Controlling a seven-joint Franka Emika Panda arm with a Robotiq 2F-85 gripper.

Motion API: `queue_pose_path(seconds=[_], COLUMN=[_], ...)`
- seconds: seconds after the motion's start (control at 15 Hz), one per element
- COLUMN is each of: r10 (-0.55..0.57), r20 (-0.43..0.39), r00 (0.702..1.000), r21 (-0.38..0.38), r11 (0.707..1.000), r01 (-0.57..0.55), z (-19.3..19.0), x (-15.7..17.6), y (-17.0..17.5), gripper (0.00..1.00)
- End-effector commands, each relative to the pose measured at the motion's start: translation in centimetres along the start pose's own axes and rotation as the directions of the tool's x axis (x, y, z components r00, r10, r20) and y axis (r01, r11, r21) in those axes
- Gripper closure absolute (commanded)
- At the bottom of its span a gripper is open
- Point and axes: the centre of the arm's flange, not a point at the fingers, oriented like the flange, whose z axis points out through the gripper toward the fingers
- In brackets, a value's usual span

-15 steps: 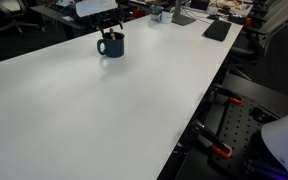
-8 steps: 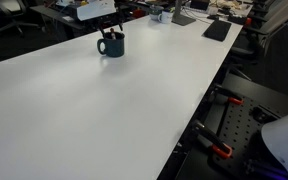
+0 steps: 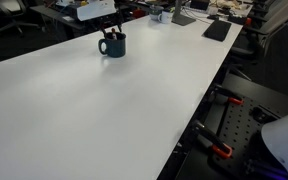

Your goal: Remove the marker from the mug

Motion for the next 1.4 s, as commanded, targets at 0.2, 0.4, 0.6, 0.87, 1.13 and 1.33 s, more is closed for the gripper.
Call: queue_pose_path(seconds=[0.2,0.4,0.6,0.87,1.13,1.33], r10=[0.002,0.0,0.005,-0.002,0.015,0.035], r20=[-0.002,-0.004,-0.013,-0.007,-0.021,-0.034], r00=[1.0,1.0,1.0,1.0,1.0,0.999], r21=[0.006,0.009,0.007,-0.004,-0.026,-0.052], r11=[1.0,1.0,1.0,1.0,1.0,0.998], r01=[-0.002,0.0,-0.005,0.002,-0.015,-0.037], z=[-0.2,-0.4,-0.7,-0.8,-2.1,-3.2], x=[0.0,0.0,0.0,0.0,0.2,0.7], y=[-0.1,-0.2,-0.3,-0.3,0.8,2.2], gripper=[0.73,0.94,1.0,0.66,0.4,0.18])
